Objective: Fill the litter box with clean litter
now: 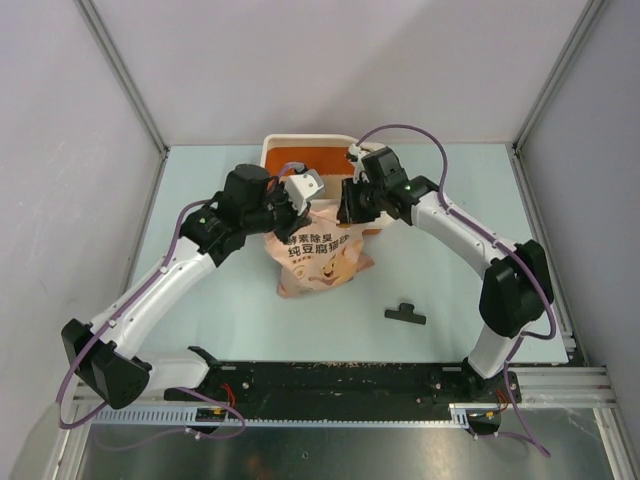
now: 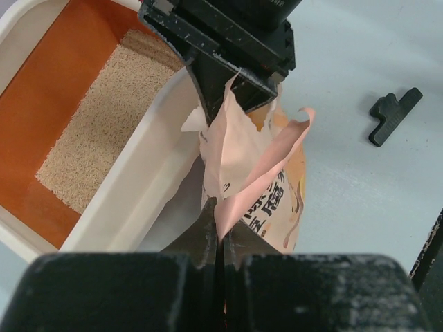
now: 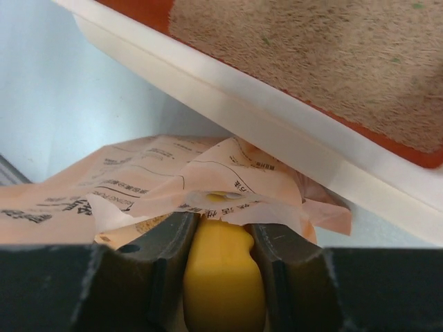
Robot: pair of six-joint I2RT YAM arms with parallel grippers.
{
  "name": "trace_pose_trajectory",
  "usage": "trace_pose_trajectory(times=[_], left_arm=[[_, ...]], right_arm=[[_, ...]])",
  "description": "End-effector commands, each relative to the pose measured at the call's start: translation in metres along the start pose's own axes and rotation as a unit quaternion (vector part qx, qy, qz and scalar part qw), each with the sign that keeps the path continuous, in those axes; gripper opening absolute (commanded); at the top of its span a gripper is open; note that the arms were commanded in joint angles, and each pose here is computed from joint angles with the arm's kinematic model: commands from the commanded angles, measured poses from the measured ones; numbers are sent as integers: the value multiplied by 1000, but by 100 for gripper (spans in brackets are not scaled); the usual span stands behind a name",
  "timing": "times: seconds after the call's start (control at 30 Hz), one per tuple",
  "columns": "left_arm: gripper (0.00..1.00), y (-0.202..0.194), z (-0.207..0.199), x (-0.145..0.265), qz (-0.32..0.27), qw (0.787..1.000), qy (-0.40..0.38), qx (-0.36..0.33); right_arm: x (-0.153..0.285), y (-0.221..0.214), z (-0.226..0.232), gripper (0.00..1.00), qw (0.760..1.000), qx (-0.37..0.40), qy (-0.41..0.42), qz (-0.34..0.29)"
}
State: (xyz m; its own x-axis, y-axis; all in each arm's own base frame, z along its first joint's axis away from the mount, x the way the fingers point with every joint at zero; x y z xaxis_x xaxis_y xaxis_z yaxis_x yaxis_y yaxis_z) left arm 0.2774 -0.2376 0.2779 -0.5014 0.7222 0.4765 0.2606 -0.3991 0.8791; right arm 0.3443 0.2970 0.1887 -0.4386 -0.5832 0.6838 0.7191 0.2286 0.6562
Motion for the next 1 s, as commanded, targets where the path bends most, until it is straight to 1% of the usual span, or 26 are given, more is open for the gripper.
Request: trace_pose_trajectory(times=[0.0, 0.07, 0.1, 0.13, 0.17, 0.2, 0.23, 0.3, 0.33, 0.43, 0.5, 0.53, 0.6, 0.7, 0.73, 0.77, 0.83, 0.9, 0.97], left_arm=[[0, 78, -7, 26, -143, 989, -11, -43], [0, 77, -5, 27, -142, 989, -4, -50], [0, 75, -4, 27, -141, 988, -1, -58], [0, 75, -2, 28, -140, 988, 7, -63], [0, 74, 0, 28, -139, 988, 10, -67], [0, 74, 2, 28, -137, 987, 16, -77], [0, 74, 5, 28, -137, 987, 24, -79], [0, 76, 8, 28, -135, 986, 32, -89], [0, 77, 9, 29, -136, 986, 35, -93], [0, 80, 7, 30, -137, 984, 28, -108], [0, 86, 4, 33, -143, 981, 20, -130], [0, 87, 3, 33, -143, 980, 19, -135], [0, 96, -3, 35, -152, 976, 3, -157], [0, 109, -12, 40, -166, 969, -20, -180], [0, 108, -12, 38, -163, 970, -25, -180], [0, 110, -13, 39, -163, 969, -28, -182], [0, 113, -14, 41, -162, 969, -31, -184], [0, 109, -16, 43, -159, 968, -34, -190], [0, 106, -18, 48, -159, 968, -33, -192]], right_arm=[[-40, -38, 33, 0, 991, -81, 91, 58], [-37, -27, 53, 0, 983, -89, 154, 45], [-37, -28, 59, 0, 978, -96, 181, 47], [-32, -20, 72, 0, 969, -84, 230, 37], [-31, -18, 74, 0, 965, -84, 246, 35], [-31, -15, 69, 0, 961, -107, 252, 37], [-27, -10, 72, 0, 952, -110, 283, 35], [-24, -3, 65, 0, 943, -129, 305, 35], [-18, 0, 66, 0, 934, -135, 327, 38], [-6, 11, 56, 0, 918, -167, 358, 39], [-1, 13, 46, 0, 912, -190, 362, 39], [7, 24, 37, 0, 911, -187, 366, 15], [15, 26, 29, 0, 909, -205, 362, 9], [33, 33, 12, 0, 915, -204, 346, -16], [37, 31, 8, 0, 916, -209, 341, -17], [50, 36, 1, 0, 919, -204, 335, -33], [58, 24, -8, 0, 923, -215, 319, -25], [73, 23, -24, 0, 926, -220, 303, -39], [78, 19, -34, 0, 924, -237, 296, -39]])
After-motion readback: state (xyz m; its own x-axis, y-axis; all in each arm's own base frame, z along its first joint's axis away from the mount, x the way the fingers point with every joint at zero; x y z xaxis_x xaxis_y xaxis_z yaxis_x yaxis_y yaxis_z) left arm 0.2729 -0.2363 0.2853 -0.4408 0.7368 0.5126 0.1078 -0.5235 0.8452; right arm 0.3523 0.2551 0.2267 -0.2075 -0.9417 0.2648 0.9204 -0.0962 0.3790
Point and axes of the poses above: each gripper's point midway between its finger pads, its own x axis back along the fingers, its own z axis along the line the jaws close on, y = z × x, the point moved 1 cm from there along x, back along the fingers, and after that the axes turned 8 degrees about x, right-handed, at the moved point
